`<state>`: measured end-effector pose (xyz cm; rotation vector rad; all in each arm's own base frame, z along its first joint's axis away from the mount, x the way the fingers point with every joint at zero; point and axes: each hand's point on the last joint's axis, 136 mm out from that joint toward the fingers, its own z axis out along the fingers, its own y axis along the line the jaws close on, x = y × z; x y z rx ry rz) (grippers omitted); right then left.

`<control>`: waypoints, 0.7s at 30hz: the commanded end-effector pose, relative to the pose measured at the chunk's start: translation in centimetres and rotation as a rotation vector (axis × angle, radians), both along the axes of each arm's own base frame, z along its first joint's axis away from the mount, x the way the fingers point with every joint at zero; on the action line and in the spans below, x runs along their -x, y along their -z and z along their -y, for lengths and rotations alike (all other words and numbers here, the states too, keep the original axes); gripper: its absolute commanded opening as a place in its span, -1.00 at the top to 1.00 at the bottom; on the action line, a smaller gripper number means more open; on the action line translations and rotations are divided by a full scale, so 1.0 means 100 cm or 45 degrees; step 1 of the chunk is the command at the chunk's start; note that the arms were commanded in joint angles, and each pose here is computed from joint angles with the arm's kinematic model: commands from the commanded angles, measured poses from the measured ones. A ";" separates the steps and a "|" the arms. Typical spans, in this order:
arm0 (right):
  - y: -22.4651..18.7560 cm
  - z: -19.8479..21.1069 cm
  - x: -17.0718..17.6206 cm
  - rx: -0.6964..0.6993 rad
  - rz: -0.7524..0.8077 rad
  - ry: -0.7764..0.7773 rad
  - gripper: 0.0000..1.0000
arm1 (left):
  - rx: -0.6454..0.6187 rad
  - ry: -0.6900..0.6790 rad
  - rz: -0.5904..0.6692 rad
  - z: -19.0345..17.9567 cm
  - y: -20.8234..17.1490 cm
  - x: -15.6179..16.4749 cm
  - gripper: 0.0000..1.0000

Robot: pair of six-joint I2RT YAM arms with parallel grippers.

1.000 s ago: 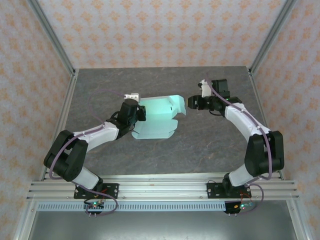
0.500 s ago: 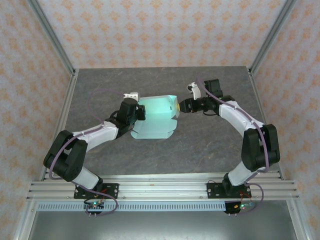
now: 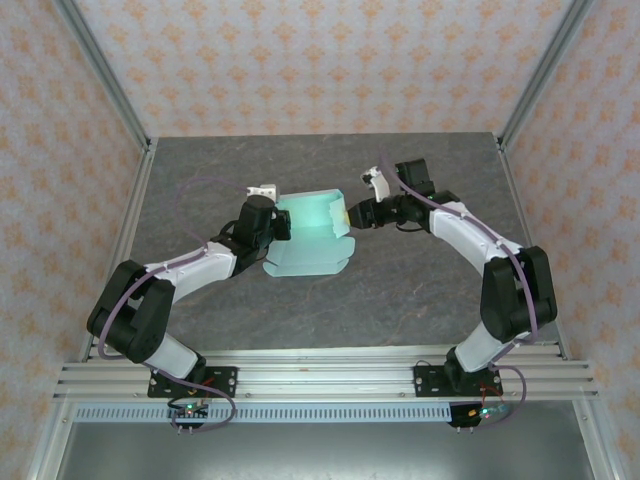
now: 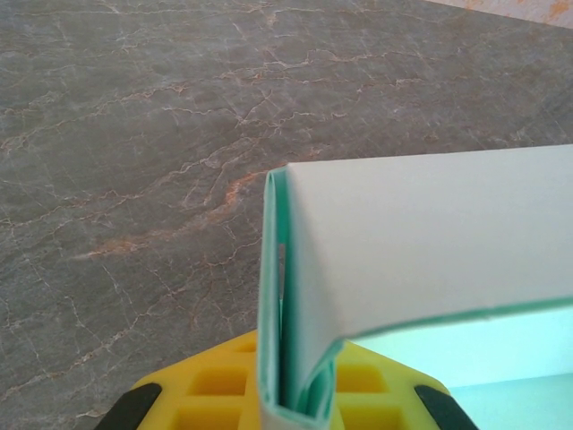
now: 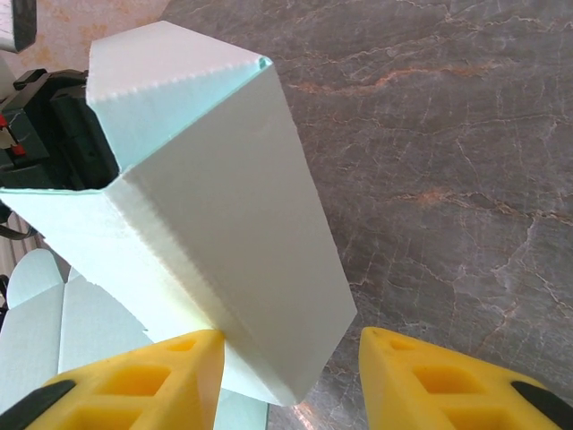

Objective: Fold the paper box

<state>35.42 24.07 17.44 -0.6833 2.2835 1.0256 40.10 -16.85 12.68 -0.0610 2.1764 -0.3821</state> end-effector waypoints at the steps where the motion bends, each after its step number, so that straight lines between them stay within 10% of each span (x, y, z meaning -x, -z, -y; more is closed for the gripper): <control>1: -0.018 -0.012 -0.010 -0.002 0.117 -0.016 0.11 | 0.073 0.067 0.079 0.015 -0.032 -0.003 1.00; 21: -0.023 -0.030 -0.006 0.046 0.190 -0.022 -0.09 | 0.079 0.083 0.084 0.018 -0.035 0.001 1.00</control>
